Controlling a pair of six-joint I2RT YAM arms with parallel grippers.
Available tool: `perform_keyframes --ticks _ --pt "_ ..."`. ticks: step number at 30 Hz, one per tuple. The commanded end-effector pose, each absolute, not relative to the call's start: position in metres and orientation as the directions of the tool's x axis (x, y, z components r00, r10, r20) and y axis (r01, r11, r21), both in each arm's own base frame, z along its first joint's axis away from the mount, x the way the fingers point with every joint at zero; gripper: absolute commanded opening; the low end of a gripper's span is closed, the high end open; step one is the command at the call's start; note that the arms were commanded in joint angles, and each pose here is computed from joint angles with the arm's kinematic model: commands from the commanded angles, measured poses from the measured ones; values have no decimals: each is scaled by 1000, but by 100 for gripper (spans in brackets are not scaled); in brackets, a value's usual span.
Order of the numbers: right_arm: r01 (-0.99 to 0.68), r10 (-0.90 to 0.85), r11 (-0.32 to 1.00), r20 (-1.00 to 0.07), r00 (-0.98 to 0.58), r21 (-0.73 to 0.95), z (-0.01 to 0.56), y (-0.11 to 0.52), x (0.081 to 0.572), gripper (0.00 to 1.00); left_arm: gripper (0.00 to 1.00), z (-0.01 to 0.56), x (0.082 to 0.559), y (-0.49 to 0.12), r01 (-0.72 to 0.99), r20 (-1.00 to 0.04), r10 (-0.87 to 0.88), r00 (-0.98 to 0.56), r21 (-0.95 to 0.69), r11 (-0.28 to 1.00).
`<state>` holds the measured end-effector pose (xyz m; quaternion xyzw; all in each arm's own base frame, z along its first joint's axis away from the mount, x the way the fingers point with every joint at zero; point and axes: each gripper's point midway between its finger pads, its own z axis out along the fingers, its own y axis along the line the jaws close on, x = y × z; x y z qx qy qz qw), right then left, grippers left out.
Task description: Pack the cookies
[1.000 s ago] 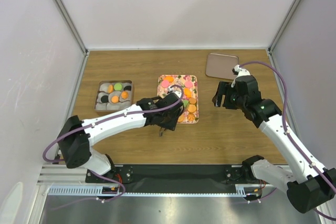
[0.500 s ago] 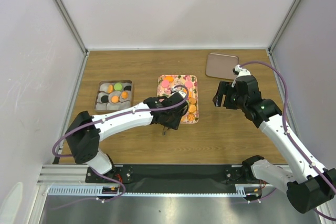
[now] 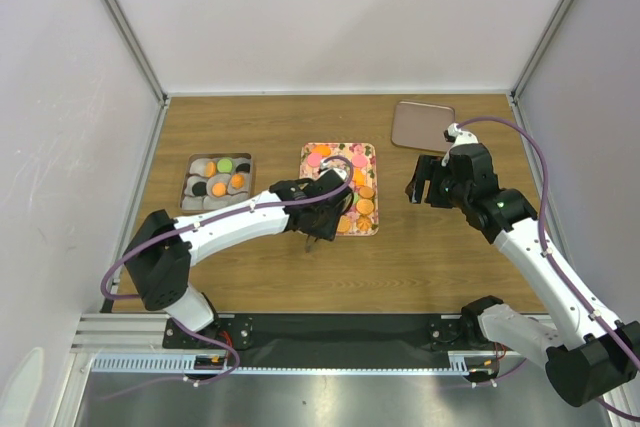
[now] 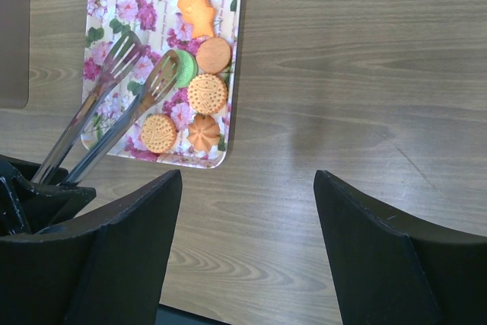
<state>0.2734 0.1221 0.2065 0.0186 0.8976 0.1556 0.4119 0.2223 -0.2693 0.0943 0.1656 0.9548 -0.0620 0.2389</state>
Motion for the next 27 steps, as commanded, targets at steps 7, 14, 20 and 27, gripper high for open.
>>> perform_keyframes --ticks 7,14,20,27 --pt "-121 161 947 -766 -623 297 224 122 276 77 50 106 227 -277 360 -517 270 -812 -79 930" --pt "-121 165 946 -766 -621 301 225 122 275 77 49 98 220 -282 389 -499 308 -810 -64 919" --pt "-115 162 949 -766 -622 294 224 120 274 77 50 99 218 -289 401 -502 316 -805 -70 913" --pt "-111 161 950 -764 -624 291 222 118 273 77 49 93 219 -285 393 -490 325 -809 -40 919"
